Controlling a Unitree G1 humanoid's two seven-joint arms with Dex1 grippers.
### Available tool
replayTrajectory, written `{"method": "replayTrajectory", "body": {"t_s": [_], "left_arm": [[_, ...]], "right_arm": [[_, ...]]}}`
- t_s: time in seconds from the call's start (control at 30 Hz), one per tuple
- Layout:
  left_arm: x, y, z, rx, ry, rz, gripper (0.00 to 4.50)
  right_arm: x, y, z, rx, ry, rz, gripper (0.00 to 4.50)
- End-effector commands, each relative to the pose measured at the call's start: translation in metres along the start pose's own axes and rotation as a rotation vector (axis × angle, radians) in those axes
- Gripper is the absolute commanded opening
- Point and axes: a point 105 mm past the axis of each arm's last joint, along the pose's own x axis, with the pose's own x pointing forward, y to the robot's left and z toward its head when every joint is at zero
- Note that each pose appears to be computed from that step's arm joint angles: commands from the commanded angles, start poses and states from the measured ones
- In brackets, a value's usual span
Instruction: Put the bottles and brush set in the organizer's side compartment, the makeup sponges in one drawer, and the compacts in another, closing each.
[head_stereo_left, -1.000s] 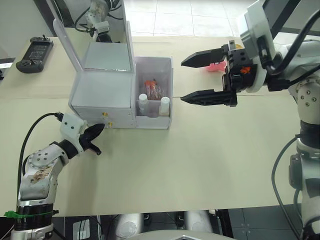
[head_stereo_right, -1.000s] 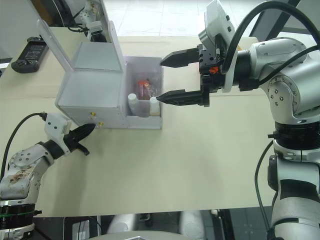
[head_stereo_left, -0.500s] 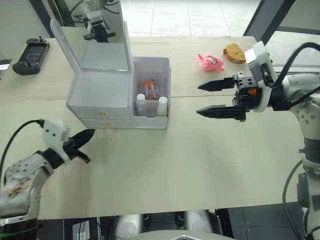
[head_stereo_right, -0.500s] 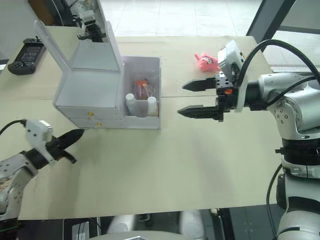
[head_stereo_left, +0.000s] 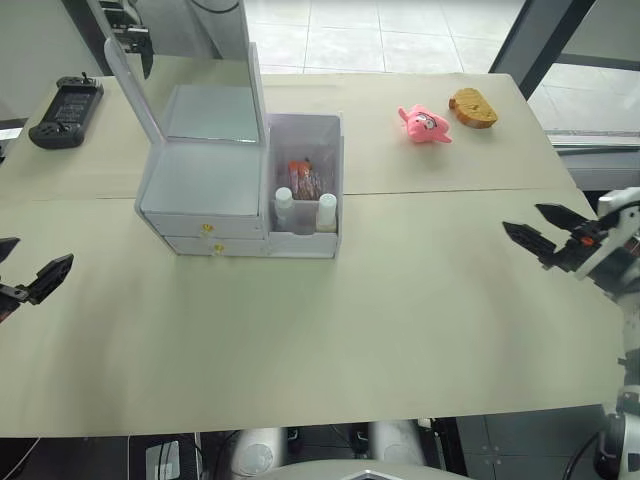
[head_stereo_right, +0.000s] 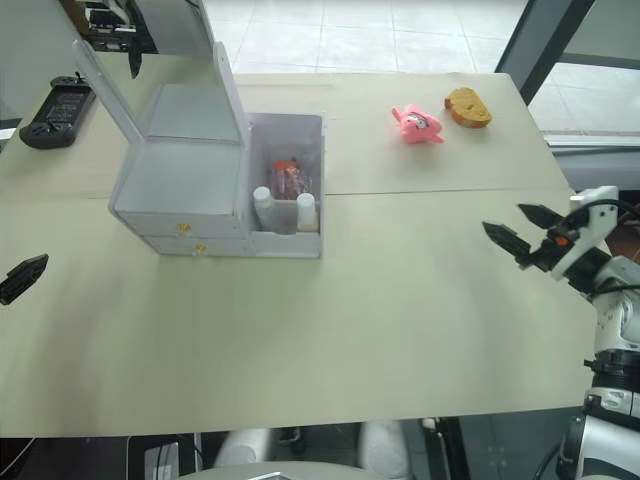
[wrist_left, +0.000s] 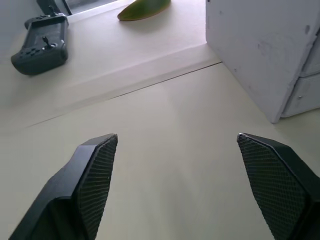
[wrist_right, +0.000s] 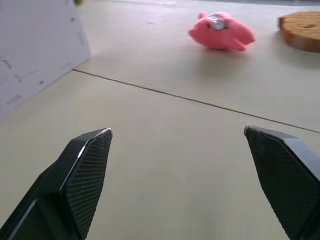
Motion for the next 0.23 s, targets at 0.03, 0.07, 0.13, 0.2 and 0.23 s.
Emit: {"method": "replayTrajectory", "body": {"t_s": [0.03,0.07,0.13,0.2,0.23], "left_arm": [[0.004,0.007,0.003,0.073,0.018,0.053,4.48],[0.005,0.005,0.002,0.079,0.024,0.05,4.48],[0.007,-0.001,0.007,0.085,-0.007,0.029,4.48],[0.008,-0.003,0.007,0.081,-0.01,0.021,4.48],[0.008,-0.003,0.006,0.056,-0.006,0.023,4.48]], "right_arm": [[-0.002,0.001,0.022,-0.115,-0.116,-0.046,4.5],[0.0,0.004,0.022,-0.122,-0.121,-0.044,4.5],[0.004,0.013,0.022,-0.084,-0.13,-0.005,4.5],[0.01,0.02,0.025,-0.114,-0.136,0.008,4.5],[0.014,0.023,0.027,-0.122,-0.139,0.013,4.5]]}}
